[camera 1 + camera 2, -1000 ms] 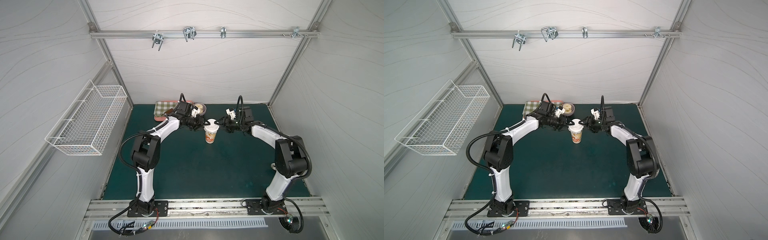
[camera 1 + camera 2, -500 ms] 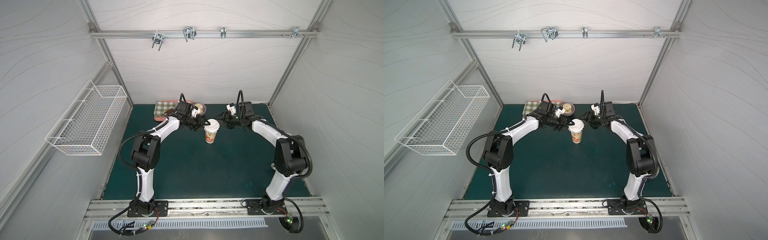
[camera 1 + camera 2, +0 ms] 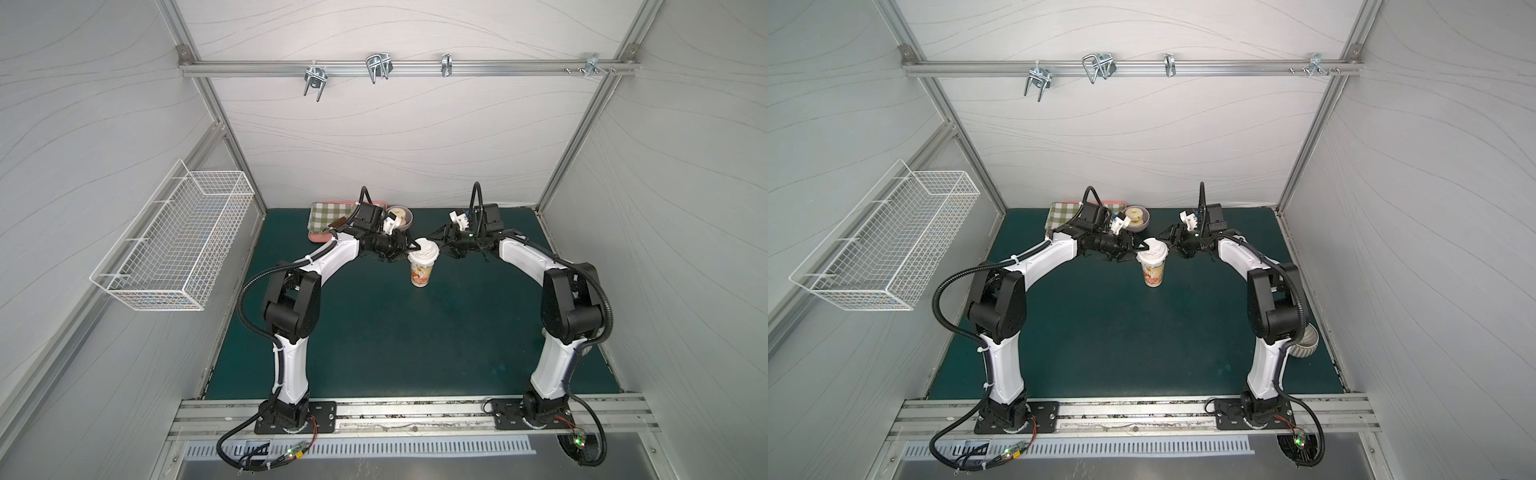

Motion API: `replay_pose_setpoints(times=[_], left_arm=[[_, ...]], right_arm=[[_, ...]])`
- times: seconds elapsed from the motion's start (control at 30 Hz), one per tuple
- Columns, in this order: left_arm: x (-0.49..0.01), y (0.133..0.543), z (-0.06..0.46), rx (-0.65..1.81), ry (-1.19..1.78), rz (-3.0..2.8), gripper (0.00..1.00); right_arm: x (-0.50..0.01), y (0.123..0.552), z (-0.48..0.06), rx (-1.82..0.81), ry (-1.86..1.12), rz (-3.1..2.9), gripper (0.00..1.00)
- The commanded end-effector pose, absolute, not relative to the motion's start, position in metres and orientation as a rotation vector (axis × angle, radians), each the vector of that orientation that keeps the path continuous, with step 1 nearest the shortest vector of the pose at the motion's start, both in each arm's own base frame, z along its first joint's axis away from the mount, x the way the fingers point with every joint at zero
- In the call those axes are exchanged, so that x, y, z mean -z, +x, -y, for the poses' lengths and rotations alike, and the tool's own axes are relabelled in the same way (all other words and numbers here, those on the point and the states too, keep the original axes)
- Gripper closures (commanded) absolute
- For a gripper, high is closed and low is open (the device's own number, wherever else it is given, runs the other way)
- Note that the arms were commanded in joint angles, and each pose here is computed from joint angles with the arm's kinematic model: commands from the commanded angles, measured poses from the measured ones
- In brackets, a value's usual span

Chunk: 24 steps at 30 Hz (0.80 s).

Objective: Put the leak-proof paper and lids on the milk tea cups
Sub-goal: Secure the cup lid on the cup.

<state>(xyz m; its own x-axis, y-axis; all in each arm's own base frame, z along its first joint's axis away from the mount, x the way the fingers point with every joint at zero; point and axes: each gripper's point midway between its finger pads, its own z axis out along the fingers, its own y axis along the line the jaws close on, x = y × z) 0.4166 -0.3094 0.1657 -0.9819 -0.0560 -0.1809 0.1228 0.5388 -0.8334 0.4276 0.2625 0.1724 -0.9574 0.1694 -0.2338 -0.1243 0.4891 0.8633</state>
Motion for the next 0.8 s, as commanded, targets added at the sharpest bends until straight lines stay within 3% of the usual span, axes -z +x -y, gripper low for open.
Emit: replay_pose_setpoints(times=[0.0,0.4,0.77], left_arm=[[-0.149,0.407,0.308,1.376,0.042,-2.670,0.44],[-0.147,0.407,0.308,1.370,0.039,-2.675,0.44],[-0.149,0.407,0.308,1.371,0.041,-2.672,0.44]], right_arm=[[-0.122,0.412,-0.255,-1.400,0.152,-2.590,0.37],[-0.071,0.385,-0.239,-1.323,0.219,-2.703,0.38],[-0.158,0.414,-0.259,-1.395,0.056,-2.527,0.30]])
